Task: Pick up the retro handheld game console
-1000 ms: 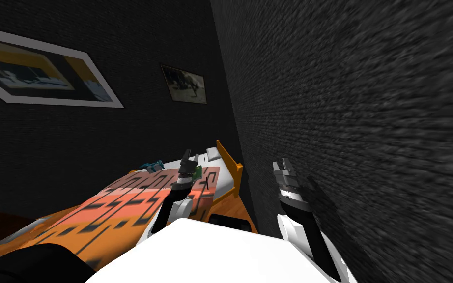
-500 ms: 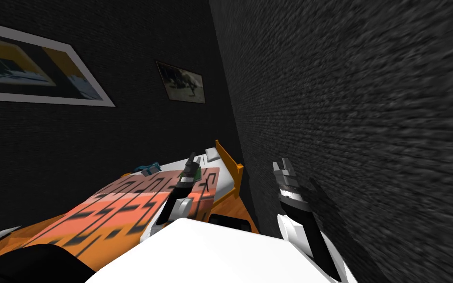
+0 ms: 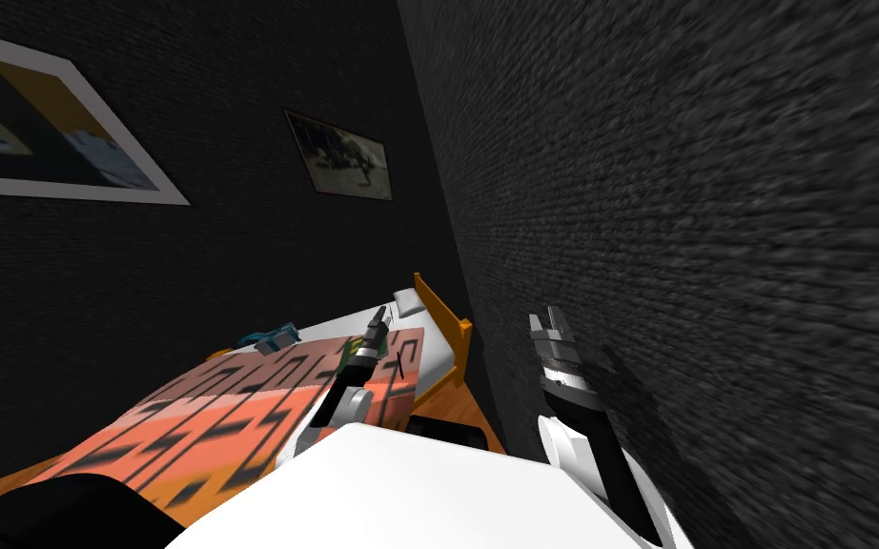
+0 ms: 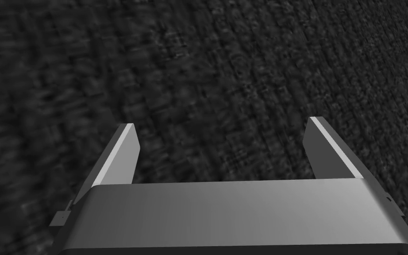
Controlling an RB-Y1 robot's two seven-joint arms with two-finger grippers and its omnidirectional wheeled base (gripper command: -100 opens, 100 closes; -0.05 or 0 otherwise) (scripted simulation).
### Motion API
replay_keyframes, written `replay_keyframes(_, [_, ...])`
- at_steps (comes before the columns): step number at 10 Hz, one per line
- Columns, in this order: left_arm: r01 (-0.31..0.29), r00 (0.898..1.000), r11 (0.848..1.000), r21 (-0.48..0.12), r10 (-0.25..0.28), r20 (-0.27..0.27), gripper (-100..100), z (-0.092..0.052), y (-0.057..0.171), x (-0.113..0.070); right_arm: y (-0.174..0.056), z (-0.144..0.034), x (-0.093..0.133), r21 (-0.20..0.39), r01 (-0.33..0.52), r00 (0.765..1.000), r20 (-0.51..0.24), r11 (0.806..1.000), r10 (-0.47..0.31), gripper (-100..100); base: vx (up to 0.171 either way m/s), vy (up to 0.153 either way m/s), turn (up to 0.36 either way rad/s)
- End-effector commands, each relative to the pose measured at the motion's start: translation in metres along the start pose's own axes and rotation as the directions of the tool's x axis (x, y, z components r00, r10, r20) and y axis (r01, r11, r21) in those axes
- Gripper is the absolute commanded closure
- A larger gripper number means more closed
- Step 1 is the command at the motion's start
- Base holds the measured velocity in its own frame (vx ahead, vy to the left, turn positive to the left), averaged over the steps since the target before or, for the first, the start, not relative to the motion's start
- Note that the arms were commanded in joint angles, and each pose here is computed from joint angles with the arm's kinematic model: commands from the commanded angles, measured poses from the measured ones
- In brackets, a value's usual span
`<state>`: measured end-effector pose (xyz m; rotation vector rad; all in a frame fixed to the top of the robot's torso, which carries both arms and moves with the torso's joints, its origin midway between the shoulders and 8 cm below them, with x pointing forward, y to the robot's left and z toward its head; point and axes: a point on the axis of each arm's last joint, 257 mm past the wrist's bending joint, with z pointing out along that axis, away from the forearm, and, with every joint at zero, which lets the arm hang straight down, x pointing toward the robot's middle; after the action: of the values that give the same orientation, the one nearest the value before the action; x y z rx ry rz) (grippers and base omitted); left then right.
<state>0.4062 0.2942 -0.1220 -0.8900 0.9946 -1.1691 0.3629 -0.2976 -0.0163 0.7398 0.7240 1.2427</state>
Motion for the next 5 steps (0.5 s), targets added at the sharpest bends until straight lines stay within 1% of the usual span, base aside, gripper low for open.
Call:
replay_keyframes(1, [-0.012, 1.0, 0.998, -0.054, 0.012, -0.005, -100, 0.0, 0.022, -0.001, 0.0, 0.0, 0.0, 0.0, 0.0, 1.0, 0.0, 1.0, 0.0, 0, 0.031, 0.074, -0.07])
replay_keyframes(2, [-0.027, 1.0, 0.993, -0.114, 0.026, -0.013, -100, -0.003, 0.046, -0.001, 0.0, 0.0, 0.0, 0.0, 0.0, 1.0, 0.0, 1.0, 0.0, 0, 0.03, 0.047, -0.085])
replay_keyframes(3, [-0.028, 1.0, 0.992, -0.121, 0.026, -0.013, -100, -0.004, 0.049, -0.002, 0.0, 0.0, 0.0, 0.0, 0.0, 1.0, 0.0, 1.0, 0.0, 0, 0.024, 0.038, -0.049])
replay_keyframes(4, [-0.043, 0.999, 0.981, -0.189, 0.04, -0.021, -100, -0.009, 0.076, -0.002, 0.0, 0.0, 0.0, 0.0, 0.0, 1.0, 0.0, 1.0, 0.0, 0, 0.032, 0.046, -0.107])
replay_keyframes(5, [-0.043, 0.999, 0.981, -0.189, 0.04, -0.021, -100, -0.009, 0.076, -0.003, 0.0, 0.0, 0.0, 0.0, 0.0, 1.0, 0.0, 1.0, 0.0, 0, 0.033, 0.045, -0.058])
